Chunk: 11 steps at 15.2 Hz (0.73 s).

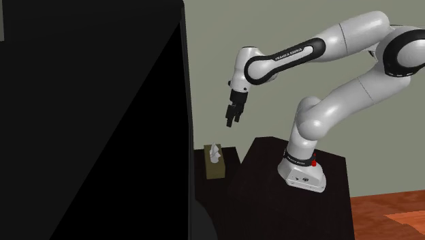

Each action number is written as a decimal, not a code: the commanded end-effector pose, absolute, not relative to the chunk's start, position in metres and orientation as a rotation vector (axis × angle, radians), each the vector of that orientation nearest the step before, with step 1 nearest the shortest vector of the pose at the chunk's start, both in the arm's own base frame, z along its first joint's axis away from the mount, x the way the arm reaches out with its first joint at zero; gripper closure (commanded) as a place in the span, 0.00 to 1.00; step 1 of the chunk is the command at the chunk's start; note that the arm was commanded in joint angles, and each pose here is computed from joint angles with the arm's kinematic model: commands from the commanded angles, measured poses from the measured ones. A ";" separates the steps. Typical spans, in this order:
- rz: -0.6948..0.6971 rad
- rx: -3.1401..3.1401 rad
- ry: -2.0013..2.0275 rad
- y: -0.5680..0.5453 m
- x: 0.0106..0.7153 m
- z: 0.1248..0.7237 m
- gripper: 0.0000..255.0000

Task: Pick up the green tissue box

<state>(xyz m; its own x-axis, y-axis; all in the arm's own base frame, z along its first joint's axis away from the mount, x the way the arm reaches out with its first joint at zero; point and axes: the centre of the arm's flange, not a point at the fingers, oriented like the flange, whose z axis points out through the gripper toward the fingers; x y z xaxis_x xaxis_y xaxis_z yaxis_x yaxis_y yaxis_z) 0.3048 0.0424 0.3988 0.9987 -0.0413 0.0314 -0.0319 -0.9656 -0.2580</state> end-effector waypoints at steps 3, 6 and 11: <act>-0.120 -2.839 0.011 0.052 0.315 0.349 0.00; -0.161 -2.807 -0.022 0.063 0.323 0.313 0.00; -0.222 -2.758 -0.070 0.081 0.337 0.260 0.00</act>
<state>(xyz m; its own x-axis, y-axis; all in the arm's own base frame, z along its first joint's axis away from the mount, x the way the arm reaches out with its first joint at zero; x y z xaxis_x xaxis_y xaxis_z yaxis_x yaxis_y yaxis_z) 0.3345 0.0784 0.2701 0.9881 0.0193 0.1525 0.0738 -0.9298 -0.3607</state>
